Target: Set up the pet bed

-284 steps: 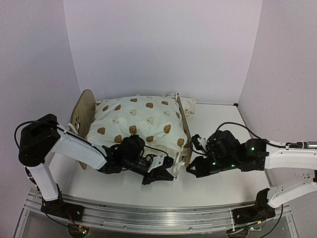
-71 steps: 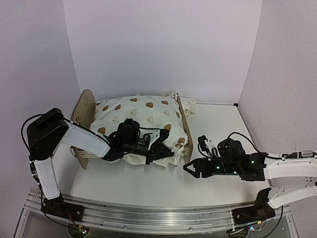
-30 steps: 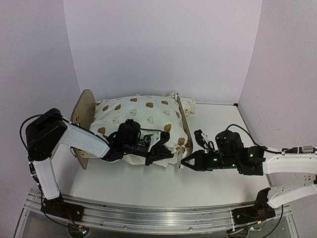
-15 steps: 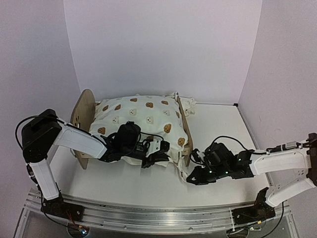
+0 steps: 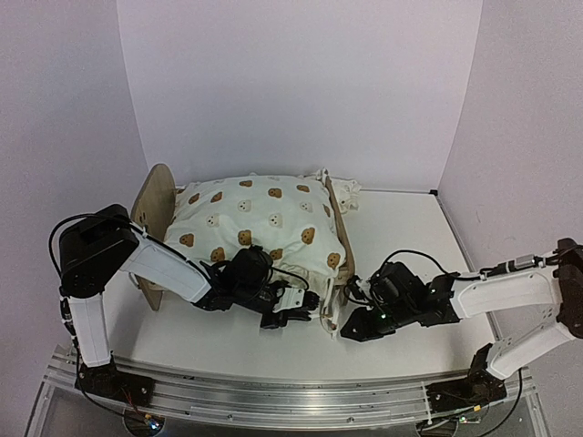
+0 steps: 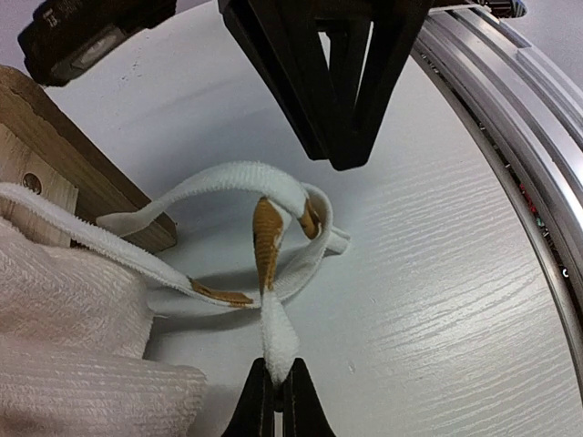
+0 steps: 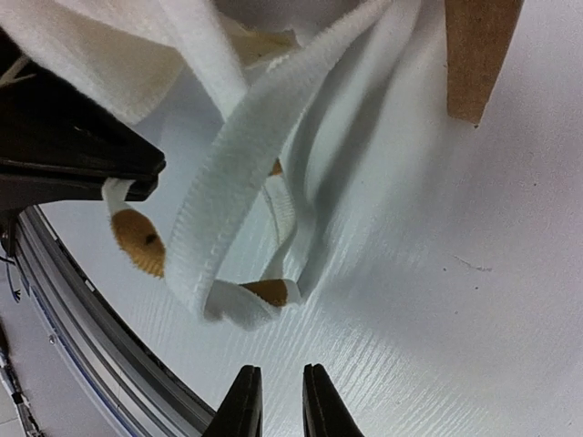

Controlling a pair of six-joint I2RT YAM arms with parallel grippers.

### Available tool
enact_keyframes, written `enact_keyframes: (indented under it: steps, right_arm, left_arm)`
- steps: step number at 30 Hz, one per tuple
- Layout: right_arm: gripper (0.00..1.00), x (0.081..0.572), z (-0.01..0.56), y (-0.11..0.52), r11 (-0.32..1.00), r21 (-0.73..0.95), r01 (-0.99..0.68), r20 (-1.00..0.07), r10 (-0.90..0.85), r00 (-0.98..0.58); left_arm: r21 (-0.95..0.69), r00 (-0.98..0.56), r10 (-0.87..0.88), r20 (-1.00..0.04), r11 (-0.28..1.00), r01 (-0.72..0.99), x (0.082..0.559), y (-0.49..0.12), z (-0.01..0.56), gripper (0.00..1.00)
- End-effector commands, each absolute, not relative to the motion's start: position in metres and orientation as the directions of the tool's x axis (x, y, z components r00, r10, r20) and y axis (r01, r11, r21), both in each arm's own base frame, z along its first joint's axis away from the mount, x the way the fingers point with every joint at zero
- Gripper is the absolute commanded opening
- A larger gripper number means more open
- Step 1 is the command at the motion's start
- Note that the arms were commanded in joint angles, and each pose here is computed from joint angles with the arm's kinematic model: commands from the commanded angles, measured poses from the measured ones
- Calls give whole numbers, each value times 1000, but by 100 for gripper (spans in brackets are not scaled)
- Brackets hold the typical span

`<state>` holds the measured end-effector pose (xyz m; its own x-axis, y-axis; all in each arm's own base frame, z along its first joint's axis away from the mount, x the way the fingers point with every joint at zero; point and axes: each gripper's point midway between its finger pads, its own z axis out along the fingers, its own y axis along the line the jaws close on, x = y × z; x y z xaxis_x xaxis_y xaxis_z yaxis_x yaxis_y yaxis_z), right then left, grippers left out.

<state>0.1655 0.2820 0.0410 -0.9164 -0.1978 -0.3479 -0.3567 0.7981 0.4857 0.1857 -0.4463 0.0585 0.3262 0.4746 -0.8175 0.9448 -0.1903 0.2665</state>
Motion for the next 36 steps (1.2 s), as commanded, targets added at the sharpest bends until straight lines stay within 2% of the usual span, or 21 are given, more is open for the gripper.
enact_keyframes:
  steps: [1,5,7,10,16,28,36]
  right_arm:
    - [16,170,50,277,790,466,-399,-404,-211,-890]
    - [23,173,49,279,783,437,-442,-427,-252,-869]
    - [29,169,51,288,749,412,-519,-472,-312,-825]
    - [32,159,48,296,695,334,-637,-562,-396,-726]
    - [25,166,31,295,703,274,-657,-622,-391,-678]
    - [25,176,13,303,731,297,-615,-632,-332,-700]
    - [12,183,3,300,767,273,-581,-628,-316,-711]
  left_arm:
    - [278,333,475,-814,-184,943,190,-448,62,0]
    - [272,323,480,-816,-176,946,191,-448,62,0]
    - [271,316,486,-815,-162,949,193,-448,62,0]
    - [276,312,494,-812,-147,950,196,-448,63,0]
    - [268,306,487,-818,-148,952,196,-448,66,0]
    - [266,301,481,-824,-142,954,195,-448,68,0]
    - [262,294,472,-831,-134,956,196,-449,72,0]
